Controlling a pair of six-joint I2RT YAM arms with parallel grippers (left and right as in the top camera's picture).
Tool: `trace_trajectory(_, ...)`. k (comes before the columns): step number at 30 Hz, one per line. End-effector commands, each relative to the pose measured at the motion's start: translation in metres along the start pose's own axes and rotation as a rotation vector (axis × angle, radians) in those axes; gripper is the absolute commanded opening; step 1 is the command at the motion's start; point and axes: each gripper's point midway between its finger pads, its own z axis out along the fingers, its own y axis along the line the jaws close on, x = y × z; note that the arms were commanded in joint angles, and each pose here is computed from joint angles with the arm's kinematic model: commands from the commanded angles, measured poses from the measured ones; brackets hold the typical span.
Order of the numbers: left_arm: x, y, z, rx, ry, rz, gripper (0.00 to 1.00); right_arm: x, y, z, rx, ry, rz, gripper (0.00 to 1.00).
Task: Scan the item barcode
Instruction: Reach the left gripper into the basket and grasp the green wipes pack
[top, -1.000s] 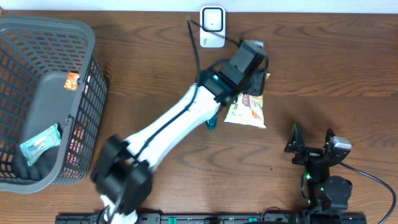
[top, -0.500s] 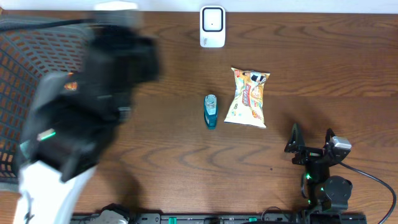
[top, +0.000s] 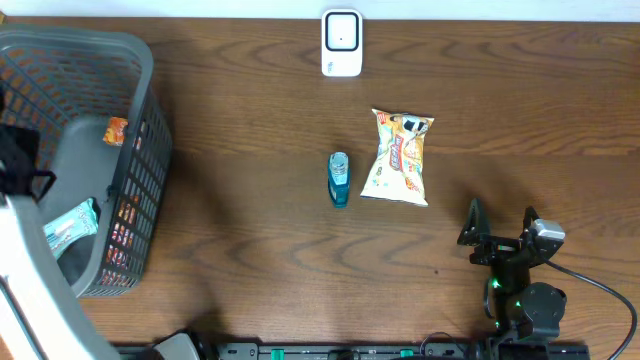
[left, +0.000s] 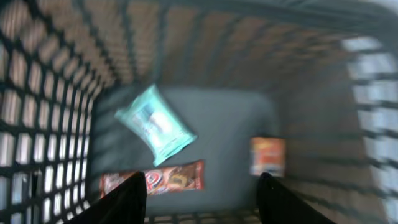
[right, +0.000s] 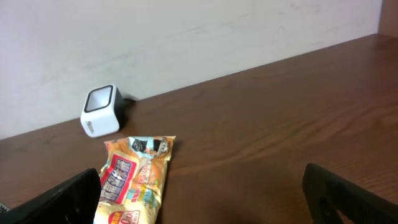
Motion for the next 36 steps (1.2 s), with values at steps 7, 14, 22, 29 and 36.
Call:
trace_trajectory(7,0.055,0.045,0.108,-0.208,0.176,-0.178,0.64,0.000,-0.001,0.000,0.006,-0.002,-0.008,0.99)
trace_trajectory(14,0.080,0.070,0.145,-0.257,0.188,-0.230,0.68,0.000,-0.001,0.000,0.006,-0.002,-0.008,0.99)
trace_trajectory(22,0.090,0.091,0.179,-0.250,0.160,-0.276,0.75,0.000,-0.001,0.000,0.006,-0.002,-0.008,0.99)
trace_trajectory(29,0.093,0.088,0.199,-0.191,0.122,-0.270,0.79,0.000,-0.001,0.000,0.006,-0.002,-0.008,0.99)
trace_trajectory(36,0.102,0.091,0.217,-0.215,0.140,-0.260,0.79,0.000,-0.001,0.000,0.006,-0.002,-0.008,0.99)
